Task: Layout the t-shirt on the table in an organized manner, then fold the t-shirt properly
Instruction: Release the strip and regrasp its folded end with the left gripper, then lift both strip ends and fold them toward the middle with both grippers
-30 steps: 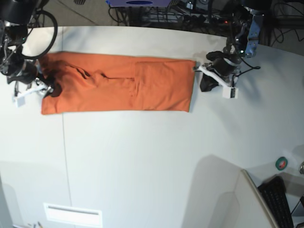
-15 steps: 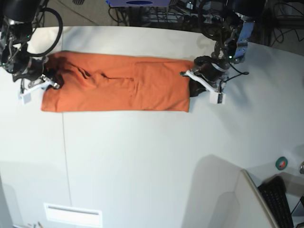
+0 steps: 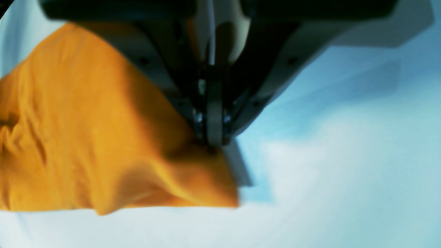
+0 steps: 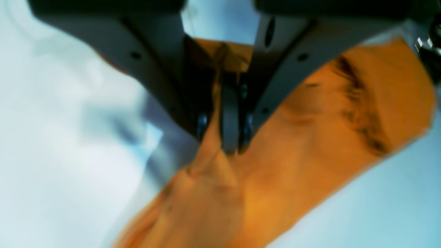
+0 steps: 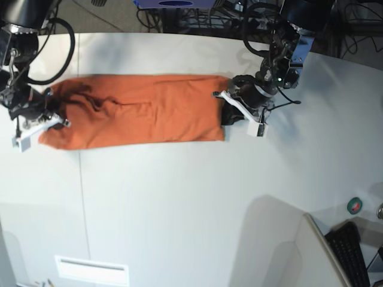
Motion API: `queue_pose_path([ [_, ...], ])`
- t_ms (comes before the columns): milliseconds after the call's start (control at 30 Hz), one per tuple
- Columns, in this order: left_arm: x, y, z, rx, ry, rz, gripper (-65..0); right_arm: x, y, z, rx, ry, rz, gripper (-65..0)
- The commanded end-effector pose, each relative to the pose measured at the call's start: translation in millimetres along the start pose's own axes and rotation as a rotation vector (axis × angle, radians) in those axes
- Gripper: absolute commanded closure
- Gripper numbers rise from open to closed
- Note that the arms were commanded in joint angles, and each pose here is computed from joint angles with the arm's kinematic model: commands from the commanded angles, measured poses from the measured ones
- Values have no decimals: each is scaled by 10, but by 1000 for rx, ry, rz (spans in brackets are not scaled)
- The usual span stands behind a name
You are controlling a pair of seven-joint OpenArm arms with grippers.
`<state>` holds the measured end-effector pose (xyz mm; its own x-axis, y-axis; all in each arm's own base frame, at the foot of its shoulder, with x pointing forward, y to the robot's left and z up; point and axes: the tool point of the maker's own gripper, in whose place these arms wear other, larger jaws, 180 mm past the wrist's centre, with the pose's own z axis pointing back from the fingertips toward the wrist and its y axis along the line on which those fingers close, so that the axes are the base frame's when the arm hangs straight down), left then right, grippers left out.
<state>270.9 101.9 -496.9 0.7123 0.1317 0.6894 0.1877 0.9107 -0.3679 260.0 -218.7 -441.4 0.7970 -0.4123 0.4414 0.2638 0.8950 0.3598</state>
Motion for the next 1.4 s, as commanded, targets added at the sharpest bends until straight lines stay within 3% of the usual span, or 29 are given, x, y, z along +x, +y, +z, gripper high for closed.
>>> queue_pose_path([
  [0,119,9,-17,0,-17,-19,0,150,127,86,28,-45,32,0],
  [133,171,-94,-85,-16,-31,-4,0,163,343,190,43,-43,71,0],
  [300,209,-210,-141,-35,-44,11,0,48,780,184,84,-23,232,0],
  [533,113,-345,-241,-66,-5,-12,0,-167,1259,217,116,0,378,0],
  [733,115,-343,-238,-66,-7,-11,0,-414,1575,206,150,40,445,0],
  [1167,97,-330,-234,-63,-3,-11,0,-800,2090,180,236,77,476,0],
  [1367,91,-334,-234,-64,-1,-12,0,-998,2166,30,244,104,490,0],
])
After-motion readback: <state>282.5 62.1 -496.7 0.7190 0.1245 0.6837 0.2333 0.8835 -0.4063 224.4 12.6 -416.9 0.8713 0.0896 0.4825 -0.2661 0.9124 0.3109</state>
